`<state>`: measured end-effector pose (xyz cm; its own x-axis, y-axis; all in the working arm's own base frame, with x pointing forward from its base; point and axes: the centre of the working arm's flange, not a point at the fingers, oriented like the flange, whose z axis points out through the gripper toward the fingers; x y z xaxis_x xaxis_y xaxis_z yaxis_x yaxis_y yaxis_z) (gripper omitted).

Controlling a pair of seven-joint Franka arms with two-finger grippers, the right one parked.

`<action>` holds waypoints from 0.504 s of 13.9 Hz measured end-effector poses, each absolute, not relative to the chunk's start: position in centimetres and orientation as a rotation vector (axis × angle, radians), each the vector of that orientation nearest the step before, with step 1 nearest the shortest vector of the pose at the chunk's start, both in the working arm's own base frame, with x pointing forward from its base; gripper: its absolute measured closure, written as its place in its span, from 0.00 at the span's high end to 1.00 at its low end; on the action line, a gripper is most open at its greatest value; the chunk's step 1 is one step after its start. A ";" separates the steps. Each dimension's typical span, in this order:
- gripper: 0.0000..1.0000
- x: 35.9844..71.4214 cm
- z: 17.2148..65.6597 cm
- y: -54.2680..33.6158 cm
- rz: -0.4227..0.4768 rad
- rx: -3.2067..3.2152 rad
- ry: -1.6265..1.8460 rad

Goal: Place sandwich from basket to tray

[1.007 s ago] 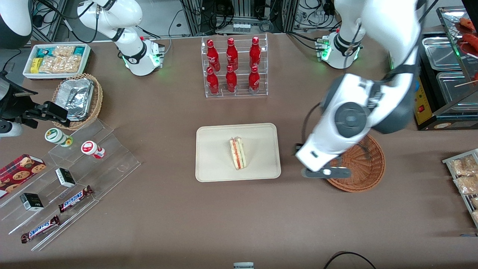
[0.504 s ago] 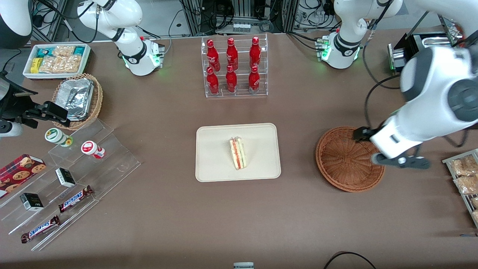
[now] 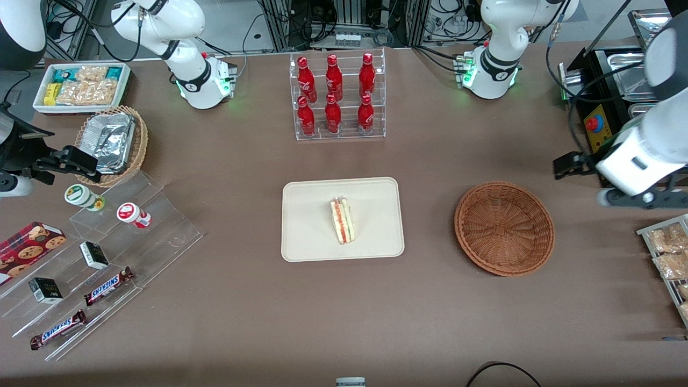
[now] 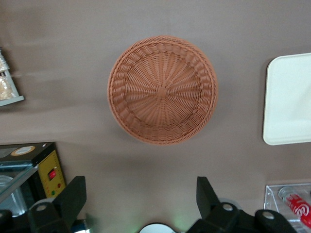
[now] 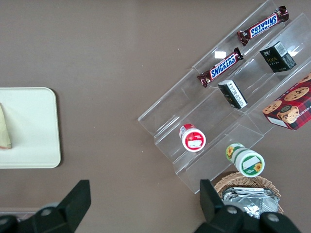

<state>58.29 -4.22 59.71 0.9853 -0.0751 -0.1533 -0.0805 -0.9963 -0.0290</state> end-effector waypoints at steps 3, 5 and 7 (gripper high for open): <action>1.00 57.0 61.7 -1.8 0.221 -3.099 0.114; 1.00 56.1 62.7 -0.9 0.236 -3.097 0.103; 1.00 55.7 63.1 -0.8 0.238 -3.096 0.102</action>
